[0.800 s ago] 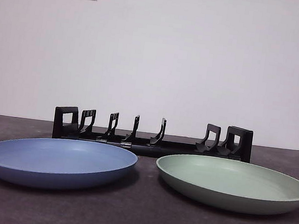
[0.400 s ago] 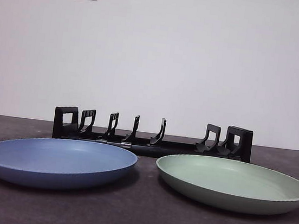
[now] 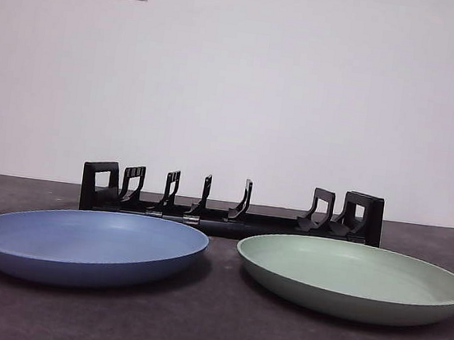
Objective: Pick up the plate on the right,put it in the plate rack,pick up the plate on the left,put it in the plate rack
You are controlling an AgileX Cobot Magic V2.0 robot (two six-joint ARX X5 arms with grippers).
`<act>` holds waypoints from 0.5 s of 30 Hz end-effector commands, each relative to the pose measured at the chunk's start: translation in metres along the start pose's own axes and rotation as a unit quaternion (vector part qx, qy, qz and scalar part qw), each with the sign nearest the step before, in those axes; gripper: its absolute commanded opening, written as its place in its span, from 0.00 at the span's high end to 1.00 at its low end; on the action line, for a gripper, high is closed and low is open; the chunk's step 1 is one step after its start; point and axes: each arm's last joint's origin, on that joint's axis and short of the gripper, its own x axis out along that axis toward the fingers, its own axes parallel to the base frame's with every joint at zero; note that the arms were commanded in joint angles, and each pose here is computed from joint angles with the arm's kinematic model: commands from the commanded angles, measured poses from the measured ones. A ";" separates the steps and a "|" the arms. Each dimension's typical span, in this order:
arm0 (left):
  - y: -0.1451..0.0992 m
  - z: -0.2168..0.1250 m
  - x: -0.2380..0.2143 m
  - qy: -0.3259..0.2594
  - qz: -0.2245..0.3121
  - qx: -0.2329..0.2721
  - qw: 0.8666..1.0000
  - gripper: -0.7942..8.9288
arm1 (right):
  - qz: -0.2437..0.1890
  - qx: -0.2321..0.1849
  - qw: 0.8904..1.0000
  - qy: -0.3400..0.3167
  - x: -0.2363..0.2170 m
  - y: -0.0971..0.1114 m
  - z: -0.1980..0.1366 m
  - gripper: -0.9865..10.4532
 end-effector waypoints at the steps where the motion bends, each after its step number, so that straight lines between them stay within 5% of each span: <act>1: -0.001 0.001 0.002 0.001 -0.015 0.019 1.000 0.23 | 0.002 0.004 1.000 0.001 0.002 -0.001 0.002 0.34; 15: -0.004 0.002 0.013 0.020 -0.052 0.073 0.996 0.23 | 0.008 0.051 0.990 0.130 0.060 -0.019 0.001 0.34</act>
